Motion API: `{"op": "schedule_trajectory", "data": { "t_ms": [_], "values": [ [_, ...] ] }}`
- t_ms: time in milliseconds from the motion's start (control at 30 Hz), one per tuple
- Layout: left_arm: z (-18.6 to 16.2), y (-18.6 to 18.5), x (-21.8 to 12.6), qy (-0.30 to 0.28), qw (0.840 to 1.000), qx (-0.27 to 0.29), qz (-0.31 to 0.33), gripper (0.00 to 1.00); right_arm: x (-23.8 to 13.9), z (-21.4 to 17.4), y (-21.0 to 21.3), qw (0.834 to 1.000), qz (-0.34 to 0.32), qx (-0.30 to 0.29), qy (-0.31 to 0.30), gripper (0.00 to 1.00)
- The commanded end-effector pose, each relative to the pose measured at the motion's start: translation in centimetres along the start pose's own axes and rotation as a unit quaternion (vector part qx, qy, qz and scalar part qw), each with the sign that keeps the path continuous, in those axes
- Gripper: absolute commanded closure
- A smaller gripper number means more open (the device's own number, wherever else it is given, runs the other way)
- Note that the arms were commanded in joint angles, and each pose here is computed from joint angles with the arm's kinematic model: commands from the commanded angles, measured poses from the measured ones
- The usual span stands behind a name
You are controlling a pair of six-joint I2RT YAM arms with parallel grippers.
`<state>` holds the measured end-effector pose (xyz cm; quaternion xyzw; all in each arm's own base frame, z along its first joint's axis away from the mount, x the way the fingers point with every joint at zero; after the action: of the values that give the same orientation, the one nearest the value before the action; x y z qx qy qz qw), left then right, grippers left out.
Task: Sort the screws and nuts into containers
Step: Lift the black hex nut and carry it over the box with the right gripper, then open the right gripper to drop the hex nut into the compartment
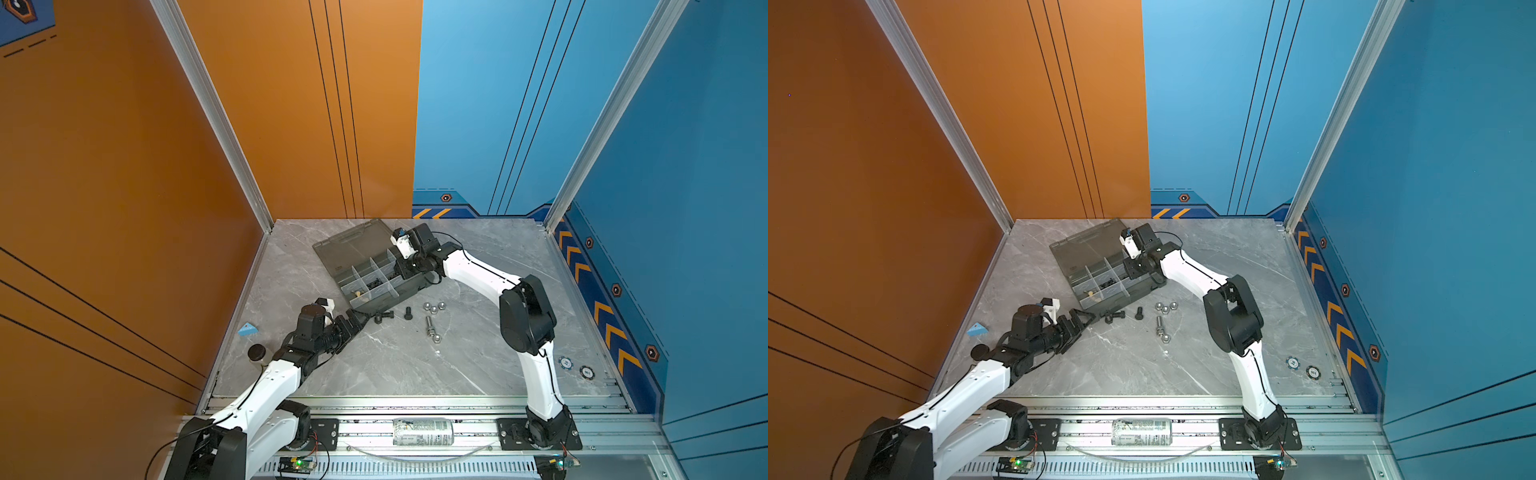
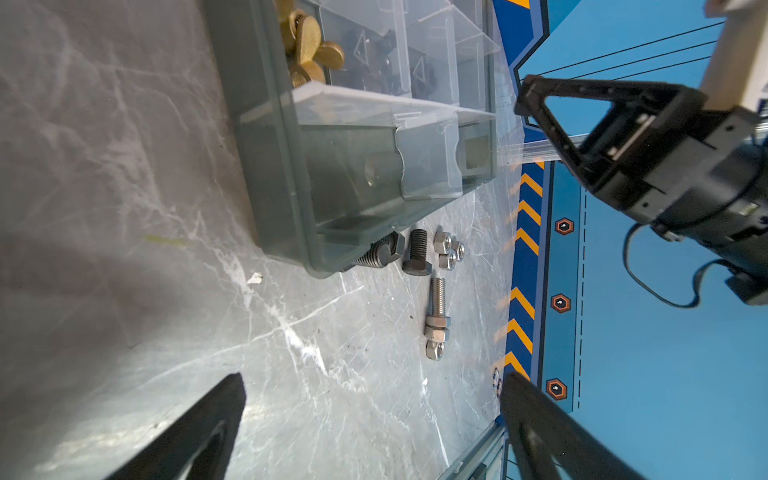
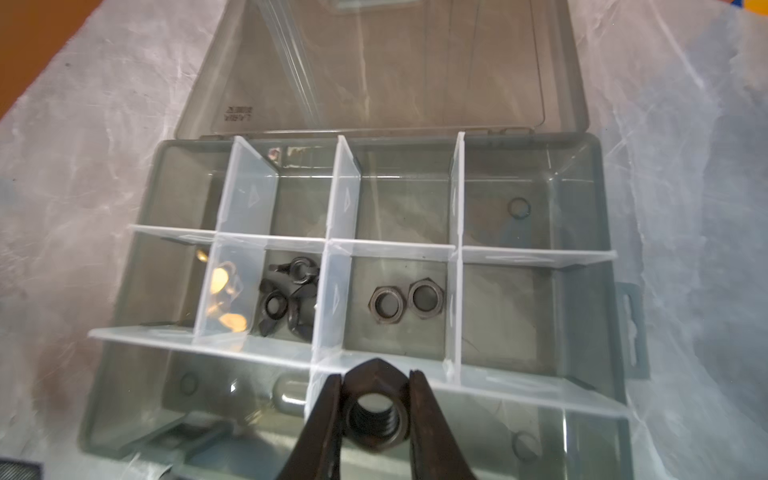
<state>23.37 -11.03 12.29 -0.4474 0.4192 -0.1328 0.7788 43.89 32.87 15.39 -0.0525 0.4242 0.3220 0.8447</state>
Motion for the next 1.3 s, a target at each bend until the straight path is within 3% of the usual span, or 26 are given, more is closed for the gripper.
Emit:
{"op": "schedule_trajectory", "data": {
  "t_ms": [0,633,700,933,1267],
  "values": [
    [-0.1,0.3,-0.3,-0.001,1.0,-0.004,0.006,0.02,0.3,0.7,-0.4,1.0,-0.009,0.012,0.001,1.0],
    [-0.2,0.4,-0.2,0.002,1.0,-0.006,0.006,0.02,3.1,-0.9,-1.5,0.999,-0.024,0.02,0.035,1.0],
    [-0.2,0.5,-0.2,0.002,1.0,-0.006,0.006,0.02,3.1,-1.0,-1.6,0.999,-0.027,0.021,0.036,0.9],
    [-0.1,0.3,-0.2,0.003,1.0,-0.005,0.004,0.02,2.3,-0.8,-1.6,0.999,-0.034,0.022,0.035,0.71],
    [-0.1,0.3,-0.1,0.003,1.0,-0.005,0.003,0.02,1.0,-0.1,-1.3,0.999,-0.031,0.014,0.03,0.59]
  ]
}}
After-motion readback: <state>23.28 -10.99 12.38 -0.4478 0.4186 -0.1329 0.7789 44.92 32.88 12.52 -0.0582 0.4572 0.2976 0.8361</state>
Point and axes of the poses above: each gripper's point midway between its finger pads, its own x axis out along the fingers, its own y axis along the line the jaws close on, z = x × y, the point moved 5 cm from there along -x, back along the fingers, and after that the axes turned 1 degree about x, right-handed, at the moved point
